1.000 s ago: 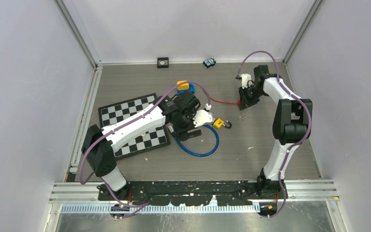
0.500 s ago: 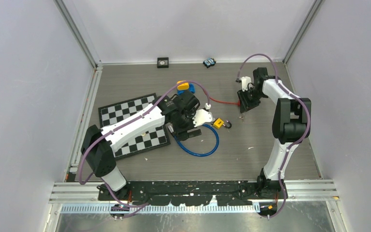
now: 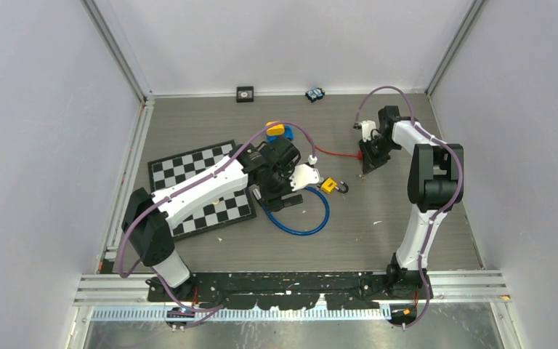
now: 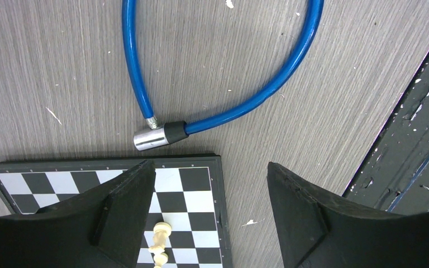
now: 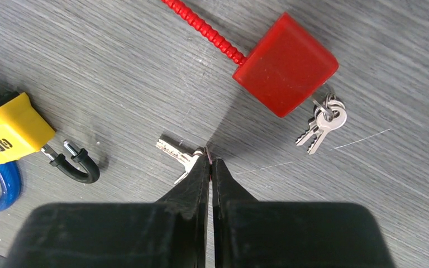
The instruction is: Unlock with the key
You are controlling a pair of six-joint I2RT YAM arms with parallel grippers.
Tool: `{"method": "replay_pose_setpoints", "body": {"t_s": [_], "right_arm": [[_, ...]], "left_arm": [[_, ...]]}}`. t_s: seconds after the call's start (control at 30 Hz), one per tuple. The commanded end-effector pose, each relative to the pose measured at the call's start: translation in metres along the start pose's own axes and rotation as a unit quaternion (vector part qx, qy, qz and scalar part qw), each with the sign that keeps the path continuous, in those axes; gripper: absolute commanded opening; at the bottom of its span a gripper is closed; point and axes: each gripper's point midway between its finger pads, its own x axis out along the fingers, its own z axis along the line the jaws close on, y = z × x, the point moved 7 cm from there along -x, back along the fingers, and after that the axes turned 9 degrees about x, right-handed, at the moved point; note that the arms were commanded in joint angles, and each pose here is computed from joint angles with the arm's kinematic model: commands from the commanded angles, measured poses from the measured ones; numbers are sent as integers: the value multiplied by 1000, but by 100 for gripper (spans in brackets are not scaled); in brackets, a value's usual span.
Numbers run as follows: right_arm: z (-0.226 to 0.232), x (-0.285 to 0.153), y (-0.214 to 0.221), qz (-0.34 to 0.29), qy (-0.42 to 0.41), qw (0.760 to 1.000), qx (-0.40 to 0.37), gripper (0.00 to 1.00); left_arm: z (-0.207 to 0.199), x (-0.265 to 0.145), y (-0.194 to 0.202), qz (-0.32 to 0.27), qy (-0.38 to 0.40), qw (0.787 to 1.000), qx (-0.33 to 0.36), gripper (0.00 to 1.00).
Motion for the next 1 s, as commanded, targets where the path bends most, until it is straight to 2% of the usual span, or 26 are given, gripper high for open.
{"method": "replay_pose_setpoints", "body": {"t_s": [0.0, 0.2, 0.37, 0.6, 0.7, 0.77, 0.87, 0.97], "right_arm": [[5, -9, -11, -19, -6, 1000, -10, 4], [32, -57, -35, -91, -58, 994, 11, 1], [65, -108, -54, -164, -131, 977, 39, 0], [134, -167, -68, -240, -230, 943, 25, 1], [165, -188, -68, -255, -280, 926, 11, 1], [183, -198, -67, -258, -311, 914, 1, 1], [207, -207, -63, -252, -350, 902, -13, 1], [226, -209, -56, -240, -377, 894, -23, 0]], "left_arm": [[7, -19, -10, -40, -27, 999, -7, 75], [14, -30, -16, -83, -30, 996, -29, 77], [27, -43, -34, -144, -39, 989, -11, 90], [59, -69, -58, -261, -79, 961, -37, 92], [76, -80, -62, -313, -90, 943, -61, 90], [83, -85, -64, -353, -62, 931, -70, 88], [89, -92, -59, -402, -22, 914, -55, 86], [93, -98, -47, -432, -18, 900, -46, 86]]}}
